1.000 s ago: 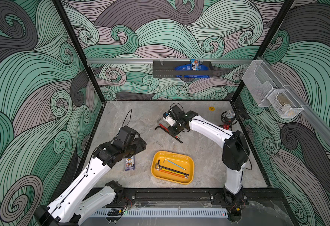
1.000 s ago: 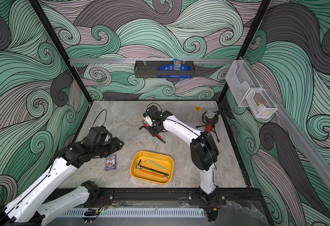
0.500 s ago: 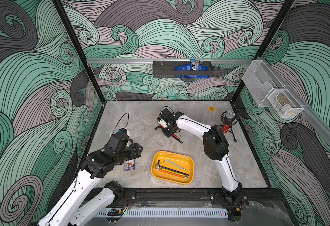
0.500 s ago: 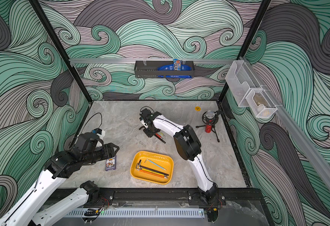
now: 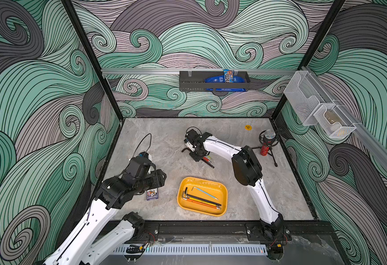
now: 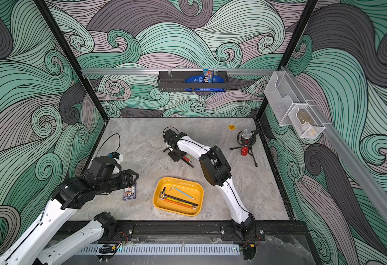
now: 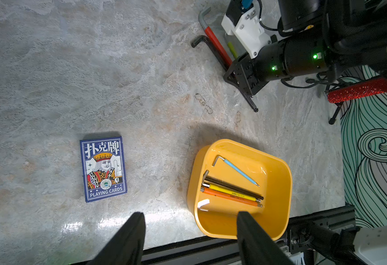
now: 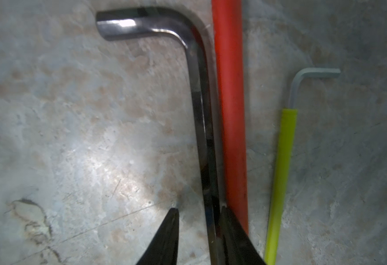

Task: Put the hex key on the desktop into the storage box
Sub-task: Pick up the Allen key from the center of the board.

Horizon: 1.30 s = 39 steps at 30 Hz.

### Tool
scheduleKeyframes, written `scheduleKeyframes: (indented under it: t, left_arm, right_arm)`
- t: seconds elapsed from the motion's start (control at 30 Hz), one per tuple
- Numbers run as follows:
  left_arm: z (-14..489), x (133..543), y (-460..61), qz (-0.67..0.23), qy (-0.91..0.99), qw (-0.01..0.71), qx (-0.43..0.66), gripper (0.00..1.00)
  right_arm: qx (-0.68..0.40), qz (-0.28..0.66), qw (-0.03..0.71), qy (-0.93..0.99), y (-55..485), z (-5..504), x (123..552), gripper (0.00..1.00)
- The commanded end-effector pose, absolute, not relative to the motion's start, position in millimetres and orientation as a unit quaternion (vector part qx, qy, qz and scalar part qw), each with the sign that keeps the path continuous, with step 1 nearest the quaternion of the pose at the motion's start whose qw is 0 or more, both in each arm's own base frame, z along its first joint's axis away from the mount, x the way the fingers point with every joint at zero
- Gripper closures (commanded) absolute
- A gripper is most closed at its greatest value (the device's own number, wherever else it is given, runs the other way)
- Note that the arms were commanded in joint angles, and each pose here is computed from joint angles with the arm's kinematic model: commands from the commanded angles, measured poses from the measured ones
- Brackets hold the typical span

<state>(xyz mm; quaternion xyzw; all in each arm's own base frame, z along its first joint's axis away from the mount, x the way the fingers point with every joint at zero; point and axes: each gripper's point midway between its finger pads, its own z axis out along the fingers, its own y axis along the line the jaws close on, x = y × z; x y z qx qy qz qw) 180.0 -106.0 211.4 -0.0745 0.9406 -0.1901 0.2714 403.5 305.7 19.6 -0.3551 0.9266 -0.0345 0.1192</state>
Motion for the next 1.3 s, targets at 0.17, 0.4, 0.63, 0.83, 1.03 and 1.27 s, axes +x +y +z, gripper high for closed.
scheduleKeyframes:
  t: [0.17, 0.4, 0.63, 0.83, 1.03, 1.27]
  left_arm:
    - [213, 185, -106, -0.179, 0.944, 0.271, -0.062, 0.34]
    - [216, 188, -107, -0.173, 0.945, 0.271, -0.056, 0.34]
    - [218, 189, -106, -0.17, 0.945, 0.272, -0.057, 0.34]
    - [221, 190, -106, -0.172, 0.944, 0.276, -0.059, 0.34]
    - [221, 191, -107, -0.174, 0.942, 0.279, -0.062, 0.34]
    - [227, 197, -107, -0.177, 0.937, 0.293, -0.071, 0.34]
  right_arm:
    - [-0.363, -0.031, 0.09, 0.927, 305, -4, 398, 0.66]
    - [-0.379, -0.045, 0.067, 0.922, 296, -20, 390, 0.76]
    - [-0.399, -0.062, 0.068, 0.912, 293, -24, 393, 1.0]
    - [-0.392, -0.044, 0.123, 0.911, 314, 13, 413, 1.0]
    - [-0.384, -0.032, 0.158, 0.909, 323, 46, 419, 1.0]
    - [-0.385, -0.007, 0.176, 0.906, 335, 74, 406, 1.0]
